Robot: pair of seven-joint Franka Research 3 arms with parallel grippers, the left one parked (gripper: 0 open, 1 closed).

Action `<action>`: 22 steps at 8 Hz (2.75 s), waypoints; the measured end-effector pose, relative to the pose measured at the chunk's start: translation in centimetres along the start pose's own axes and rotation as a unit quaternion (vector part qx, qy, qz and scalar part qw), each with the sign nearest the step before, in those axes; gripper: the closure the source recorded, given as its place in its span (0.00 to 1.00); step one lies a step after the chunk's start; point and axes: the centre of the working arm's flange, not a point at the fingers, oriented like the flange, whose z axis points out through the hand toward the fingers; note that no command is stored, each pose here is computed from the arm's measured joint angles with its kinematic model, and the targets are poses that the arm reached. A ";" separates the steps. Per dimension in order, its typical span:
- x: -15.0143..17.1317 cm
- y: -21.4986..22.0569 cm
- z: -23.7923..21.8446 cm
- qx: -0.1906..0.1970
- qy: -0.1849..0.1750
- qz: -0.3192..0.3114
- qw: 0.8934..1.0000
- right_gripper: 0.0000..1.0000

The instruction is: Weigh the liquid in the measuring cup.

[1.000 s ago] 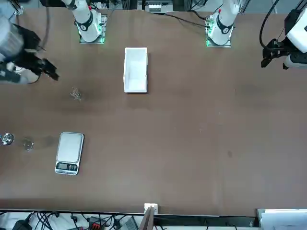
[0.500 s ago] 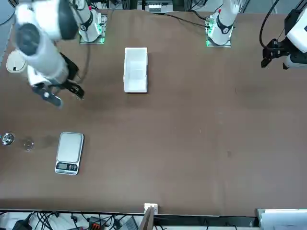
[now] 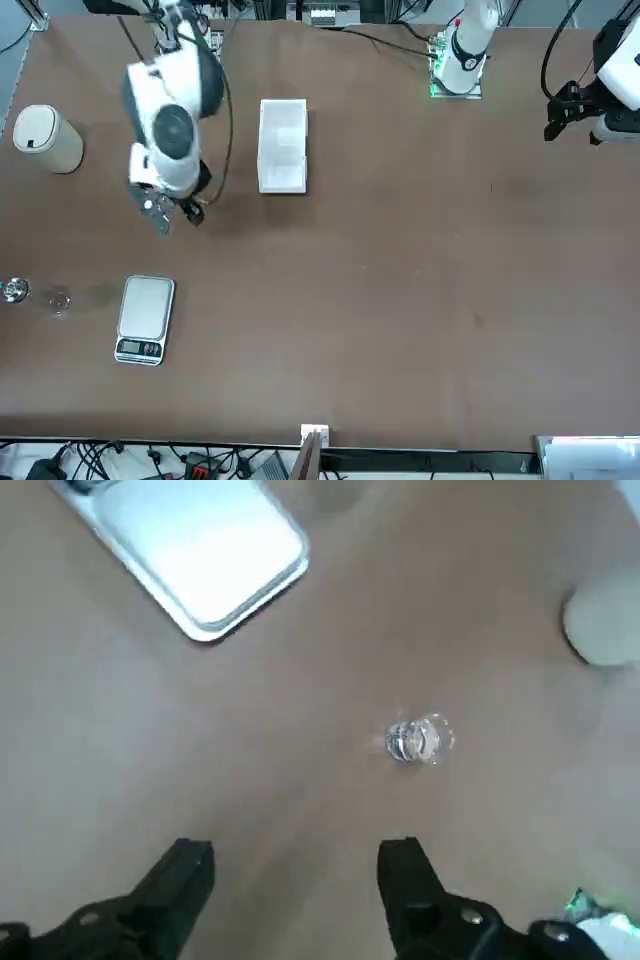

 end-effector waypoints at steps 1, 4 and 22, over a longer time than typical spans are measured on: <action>-1.1 -1.0 1.5 -0.016 0.015 0.040 0.999 0.00; -3.6 -3.5 6.3 -0.053 0.074 0.162 0.982 0.00; -4.7 -0.1 29.7 -0.168 0.313 0.430 0.830 0.02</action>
